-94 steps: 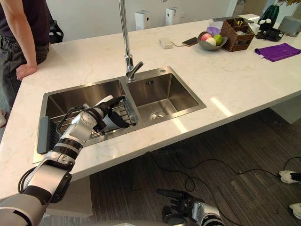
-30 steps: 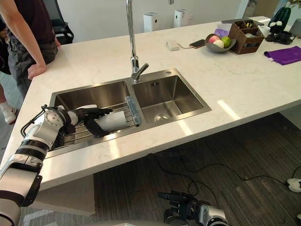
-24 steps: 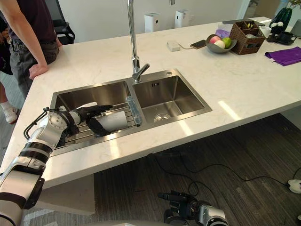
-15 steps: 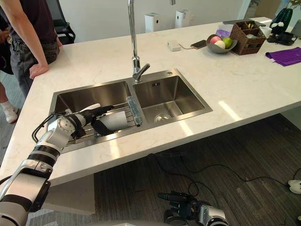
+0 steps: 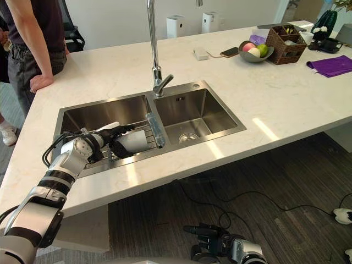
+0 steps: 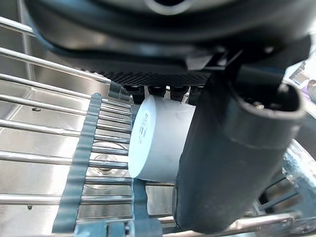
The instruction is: Walk over to the sink, pick up the cup, carry it to the dishwasher, place the cup inside the dishwasher, then close the dishwasher door
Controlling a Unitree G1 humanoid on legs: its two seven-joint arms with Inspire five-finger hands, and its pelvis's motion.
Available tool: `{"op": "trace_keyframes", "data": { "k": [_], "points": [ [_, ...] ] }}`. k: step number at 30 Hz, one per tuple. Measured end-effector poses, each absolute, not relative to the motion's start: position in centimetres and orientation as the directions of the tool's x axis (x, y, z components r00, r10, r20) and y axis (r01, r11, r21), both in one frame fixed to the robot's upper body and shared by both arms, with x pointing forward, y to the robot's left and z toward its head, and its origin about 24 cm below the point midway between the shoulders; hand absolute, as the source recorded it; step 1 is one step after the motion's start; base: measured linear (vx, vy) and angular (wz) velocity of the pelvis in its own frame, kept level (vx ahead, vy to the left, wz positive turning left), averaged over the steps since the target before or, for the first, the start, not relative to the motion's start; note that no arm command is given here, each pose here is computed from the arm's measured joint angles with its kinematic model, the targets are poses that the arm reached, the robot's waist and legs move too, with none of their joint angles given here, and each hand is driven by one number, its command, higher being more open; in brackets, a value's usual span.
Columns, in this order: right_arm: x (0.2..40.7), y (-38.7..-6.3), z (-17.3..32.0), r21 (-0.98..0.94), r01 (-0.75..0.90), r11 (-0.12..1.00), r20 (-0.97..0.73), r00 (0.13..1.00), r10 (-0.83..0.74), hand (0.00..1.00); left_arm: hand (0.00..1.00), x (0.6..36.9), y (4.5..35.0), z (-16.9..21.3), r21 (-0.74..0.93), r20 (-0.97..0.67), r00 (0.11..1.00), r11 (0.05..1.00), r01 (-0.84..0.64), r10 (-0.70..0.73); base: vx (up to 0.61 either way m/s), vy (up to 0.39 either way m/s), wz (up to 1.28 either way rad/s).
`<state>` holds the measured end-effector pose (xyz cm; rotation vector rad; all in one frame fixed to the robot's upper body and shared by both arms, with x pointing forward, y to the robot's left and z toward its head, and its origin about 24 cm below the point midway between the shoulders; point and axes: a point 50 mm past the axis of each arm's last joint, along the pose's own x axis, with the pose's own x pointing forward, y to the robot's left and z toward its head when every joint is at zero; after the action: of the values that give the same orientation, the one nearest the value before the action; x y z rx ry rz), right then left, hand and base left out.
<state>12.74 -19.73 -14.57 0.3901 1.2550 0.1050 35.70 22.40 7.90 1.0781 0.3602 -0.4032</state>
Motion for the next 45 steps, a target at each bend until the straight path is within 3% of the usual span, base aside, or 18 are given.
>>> {"op": "trace_keyframes", "data": {
  "k": [4,9,17,20,29,32,35,37,43,45],
  "points": [
    [12.8,-19.7,-14.6,0.344,0.133,0.93,-0.904,0.313,0.289,1.0,0.0,35.8,21.8,8.0,0.795,-0.458,0.875,0.368,0.482,-0.155,-0.02,-0.007,-0.03],
    [13.0,-19.5,-14.5,0.342,0.111,0.933,-0.904,0.31,0.294,1.0,0.0,36.0,21.2,8.1,0.845,-0.453,0.88,0.244,0.476,-0.146,-0.04,-0.016,-0.01],
    [13.0,-19.5,-14.5,0.342,0.114,0.933,-0.904,0.311,0.294,1.0,0.0,35.9,20.7,7.5,0.882,-0.388,0.91,0.227,0.412,-0.146,-0.03,-0.012,0.0],
    [13.0,-19.5,-14.5,0.341,0.117,0.933,-0.905,0.31,0.292,1.0,0.0,35.6,20.9,7.1,0.874,-0.354,0.924,0.3,0.382,-0.146,0.0,0.0,0.04],
    [12.4,-19.6,-14.7,0.321,0.136,0.937,-0.919,0.284,0.273,1.0,0.0,32.9,23.4,7.3,0.698,-0.109,0.993,0.708,0.107,-0.042,-0.03,-0.009,0.09],
    [12.1,-19.6,-14.8,0.319,0.138,0.938,-0.921,0.279,0.272,1.0,0.0,32.5,24.1,7.8,0.634,-0.049,0.999,0.773,0.024,0.009,-0.07,-0.02,0.12],
    [11.9,-19.6,-14.9,0.319,0.142,0.937,-0.922,0.274,0.272,1.0,0.0,31.6,24.9,8.2,0.492,0.014,0.997,0.868,-0.075,0.078,-0.05,-0.017,0.07],
    [11.8,-19.6,-14.9,0.317,0.145,0.937,-0.923,0.276,0.269,1.0,0.0,30.2,25.1,8.7,0.27,0.092,0.985,0.948,-0.168,0.148,-0.04,-0.016,0.1],
    [10.9,-19.8,-15.3,0.281,0.173,0.944,-0.938,0.256,0.233,1.0,0.0,25.7,23.1,11.7,-0.067,0.348,0.897,0.962,-0.264,0.271,-0.01,0.006,0.13],
    [10.7,-19.8,-15.4,0.267,0.194,0.944,-0.944,0.25,0.216,1.0,0.0,24.8,22.6,12.3,-0.107,0.398,0.872,0.959,-0.264,0.285,-0.03,0.002,0.17]
  ]
}}
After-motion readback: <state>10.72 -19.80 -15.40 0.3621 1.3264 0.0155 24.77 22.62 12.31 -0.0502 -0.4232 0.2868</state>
